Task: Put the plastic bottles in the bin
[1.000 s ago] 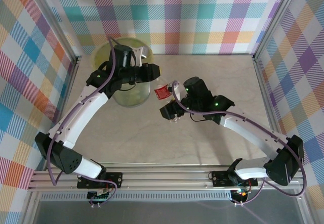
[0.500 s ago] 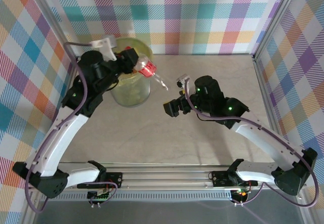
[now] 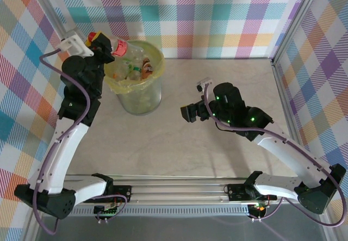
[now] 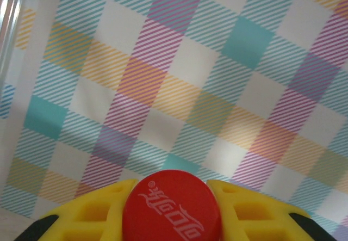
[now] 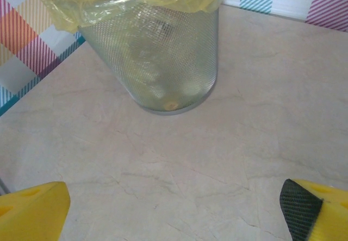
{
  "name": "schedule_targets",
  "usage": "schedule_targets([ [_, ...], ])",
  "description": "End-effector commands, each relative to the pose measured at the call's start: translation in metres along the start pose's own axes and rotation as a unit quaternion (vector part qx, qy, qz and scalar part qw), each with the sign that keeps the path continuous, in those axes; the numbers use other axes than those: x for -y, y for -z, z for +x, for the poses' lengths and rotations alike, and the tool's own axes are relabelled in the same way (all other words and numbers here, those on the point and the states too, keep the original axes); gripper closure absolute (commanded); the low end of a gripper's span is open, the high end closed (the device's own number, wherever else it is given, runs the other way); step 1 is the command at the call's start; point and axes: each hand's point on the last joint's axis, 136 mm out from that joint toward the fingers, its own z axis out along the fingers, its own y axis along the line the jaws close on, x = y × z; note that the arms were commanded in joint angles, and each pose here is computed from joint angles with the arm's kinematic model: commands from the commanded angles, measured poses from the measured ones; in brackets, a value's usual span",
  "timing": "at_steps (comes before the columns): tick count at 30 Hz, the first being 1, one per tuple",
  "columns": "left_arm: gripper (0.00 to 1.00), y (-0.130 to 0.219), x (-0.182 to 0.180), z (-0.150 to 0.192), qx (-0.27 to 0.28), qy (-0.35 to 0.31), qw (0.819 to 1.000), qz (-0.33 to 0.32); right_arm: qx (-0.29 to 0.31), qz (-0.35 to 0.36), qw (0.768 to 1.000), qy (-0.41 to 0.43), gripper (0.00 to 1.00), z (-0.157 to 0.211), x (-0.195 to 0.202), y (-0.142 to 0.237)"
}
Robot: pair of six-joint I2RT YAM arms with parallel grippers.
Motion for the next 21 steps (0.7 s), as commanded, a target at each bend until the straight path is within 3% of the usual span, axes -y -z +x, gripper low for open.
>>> schedule_targets([
  [1,1.00,-0.015,-0.006,0.000,0.030,-0.004,1.000,-0.004,-0.005,0.014,1.000,-0.006,0.00,0.004,0.005,-0.002],
  [14,0.93,-0.037,-0.008,0.046,0.033,-0.082,0.996,0.016,-0.012,0.018,1.000,-0.007,0.00,0.007,0.009,-0.007],
  [21,0.87,-0.047,-0.003,0.081,0.000,-0.137,0.990,0.045,-0.015,0.021,1.000,-0.009,0.00,0.008,0.012,-0.012],
])
